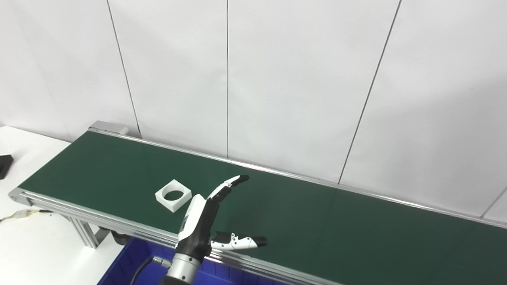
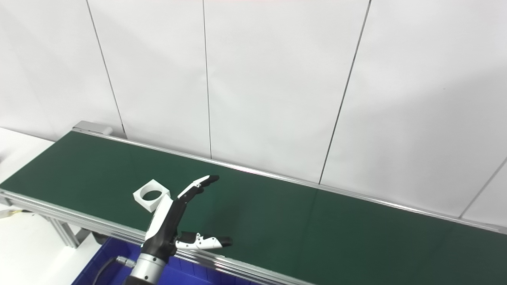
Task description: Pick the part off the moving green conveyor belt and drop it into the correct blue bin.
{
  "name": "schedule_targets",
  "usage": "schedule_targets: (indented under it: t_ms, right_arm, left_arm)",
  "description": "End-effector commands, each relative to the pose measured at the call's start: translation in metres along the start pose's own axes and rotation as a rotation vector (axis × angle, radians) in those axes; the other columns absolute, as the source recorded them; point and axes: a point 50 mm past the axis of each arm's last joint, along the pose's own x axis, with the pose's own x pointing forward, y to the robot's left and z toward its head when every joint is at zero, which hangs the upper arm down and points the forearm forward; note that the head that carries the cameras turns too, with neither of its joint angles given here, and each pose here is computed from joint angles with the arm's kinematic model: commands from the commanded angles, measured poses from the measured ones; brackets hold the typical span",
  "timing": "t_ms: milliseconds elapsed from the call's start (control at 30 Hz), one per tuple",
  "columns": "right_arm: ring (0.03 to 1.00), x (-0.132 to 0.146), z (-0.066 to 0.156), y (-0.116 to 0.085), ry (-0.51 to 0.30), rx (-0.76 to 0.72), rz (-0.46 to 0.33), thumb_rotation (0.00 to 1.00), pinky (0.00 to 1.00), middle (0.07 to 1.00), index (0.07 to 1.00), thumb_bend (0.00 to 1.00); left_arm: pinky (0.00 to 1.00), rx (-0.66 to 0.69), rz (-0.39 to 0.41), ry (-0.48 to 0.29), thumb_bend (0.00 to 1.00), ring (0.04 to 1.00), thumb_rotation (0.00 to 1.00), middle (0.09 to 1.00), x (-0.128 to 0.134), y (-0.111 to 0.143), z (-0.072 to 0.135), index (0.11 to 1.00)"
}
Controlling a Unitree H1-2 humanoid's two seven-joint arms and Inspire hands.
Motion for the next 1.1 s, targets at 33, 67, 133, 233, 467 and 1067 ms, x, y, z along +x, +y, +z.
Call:
schedule_targets:
  t_ms: [33, 67, 133, 233, 467, 1067]
  right_arm:
    - [0.840, 0.004, 0.012, -0.005, -0.096, 0.005, -0.021, 0.28, 0.79, 0.867, 0.933, 0.99]
    - [0.840, 0.004, 0.012, -0.005, -0.096, 0.005, -0.020, 0.28, 0.79, 0.867, 0.933, 0.99]
    - [0.840, 0.004, 0.012, -0.005, -0.096, 0.002, -0.021, 0.28, 0.79, 0.867, 0.933, 0.99]
    - [0.840, 0.005, 0.012, -0.004, -0.096, 0.000, -0.019, 0.27, 0.78, 0.867, 0.928, 0.99]
    - [0.839, 0.005, 0.012, -0.002, -0.097, -0.004, -0.017, 0.27, 0.77, 0.864, 0.928, 0.99]
    - [0.821, 0.006, 0.012, 0.001, -0.100, -0.007, -0.019, 0.27, 0.74, 0.862, 0.924, 0.99]
  left_arm:
    - [0.82, 0.088, 0.040, -0.043, 0.87, 0.856, 0.46, 0.871, 0.015, 0.006, 0.005, 0.856]
    - [0.81, 0.099, 0.041, -0.041, 0.87, 0.855, 0.46, 0.871, 0.015, 0.006, 0.004, 0.856]
    - [0.81, 0.145, 0.044, -0.026, 0.87, 0.853, 0.47, 0.871, 0.019, 0.007, 0.002, 0.857]
    - [0.81, 0.235, 0.049, 0.003, 0.87, 0.863, 0.49, 0.881, 0.030, 0.008, -0.003, 0.863]
    - [0.86, 0.293, 0.046, 0.031, 0.87, 0.898, 0.49, 0.901, 0.049, 0.015, -0.019, 0.878]
    - [0.91, 0.444, 0.056, 0.144, 0.89, 0.884, 0.49, 0.921, 0.088, 0.036, -0.059, 0.914]
